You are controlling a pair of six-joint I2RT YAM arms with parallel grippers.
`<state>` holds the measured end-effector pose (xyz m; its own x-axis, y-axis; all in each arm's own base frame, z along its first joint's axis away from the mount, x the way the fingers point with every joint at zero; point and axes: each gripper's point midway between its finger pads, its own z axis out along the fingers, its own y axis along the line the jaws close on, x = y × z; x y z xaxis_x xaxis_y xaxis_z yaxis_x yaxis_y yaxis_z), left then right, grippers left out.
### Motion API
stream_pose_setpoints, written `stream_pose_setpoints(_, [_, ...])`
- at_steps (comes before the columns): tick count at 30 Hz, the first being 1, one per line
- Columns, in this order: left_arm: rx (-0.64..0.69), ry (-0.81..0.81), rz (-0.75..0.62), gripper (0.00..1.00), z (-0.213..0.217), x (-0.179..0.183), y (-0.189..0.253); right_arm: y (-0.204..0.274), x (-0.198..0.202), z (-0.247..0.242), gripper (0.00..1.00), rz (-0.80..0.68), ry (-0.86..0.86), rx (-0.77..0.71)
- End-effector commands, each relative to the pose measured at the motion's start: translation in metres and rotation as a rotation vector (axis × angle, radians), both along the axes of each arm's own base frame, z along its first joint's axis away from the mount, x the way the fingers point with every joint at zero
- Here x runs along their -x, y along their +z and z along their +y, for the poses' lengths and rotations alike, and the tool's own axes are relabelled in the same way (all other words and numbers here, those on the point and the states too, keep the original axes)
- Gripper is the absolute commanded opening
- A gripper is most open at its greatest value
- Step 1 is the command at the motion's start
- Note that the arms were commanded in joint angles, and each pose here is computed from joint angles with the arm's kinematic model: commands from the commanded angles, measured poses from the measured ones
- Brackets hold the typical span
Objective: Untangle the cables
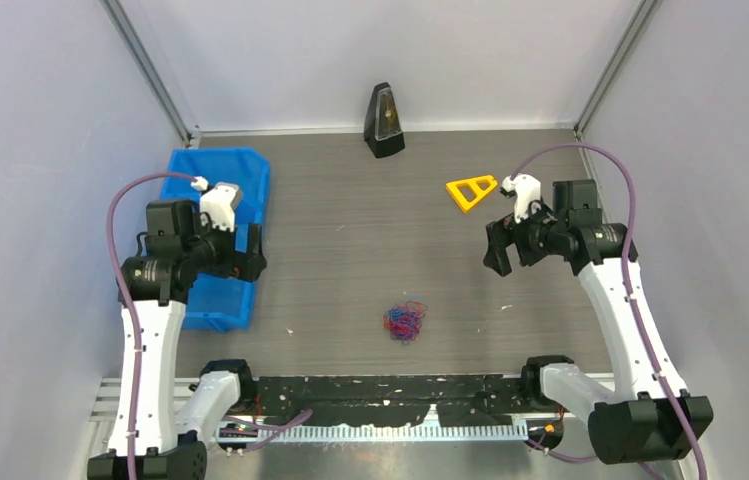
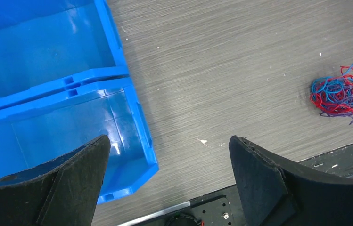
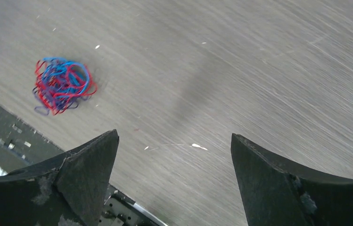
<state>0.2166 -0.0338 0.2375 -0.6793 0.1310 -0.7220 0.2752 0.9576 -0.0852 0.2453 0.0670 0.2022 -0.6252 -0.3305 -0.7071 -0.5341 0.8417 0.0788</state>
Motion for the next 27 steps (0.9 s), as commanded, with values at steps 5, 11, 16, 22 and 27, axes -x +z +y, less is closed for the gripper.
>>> stream_pose_setpoints(5, [0.054, -0.146, -0.058, 0.99, -0.024, 0.004, 0.021, -0.024, 0.027, 0.065, 0.95, 0.122, 0.386, 0.036])
stream_pose_setpoints(11, [0.073, -0.143, -0.059, 0.99, -0.028, 0.001, 0.013, -0.064, 0.046, 0.11, 0.95, 0.21, 0.593, 0.125])
stream_pose_setpoints(16, [0.108, -0.139, -0.05, 0.99, -0.033, 0.0, 0.008, -0.091, 0.064, 0.148, 0.95, 0.257, 0.735, 0.185])
stream_pose_setpoints(22, [0.131, -0.139, -0.057, 0.99, -0.036, 0.001, 0.008, -0.123, 0.072, 0.176, 0.95, 0.279, 0.801, 0.231])
stream_pose_setpoints(27, [0.164, -0.121, -0.08, 0.99, -0.039, 0.001, 0.003, -0.147, 0.071, 0.196, 0.98, 0.29, 0.805, 0.229])
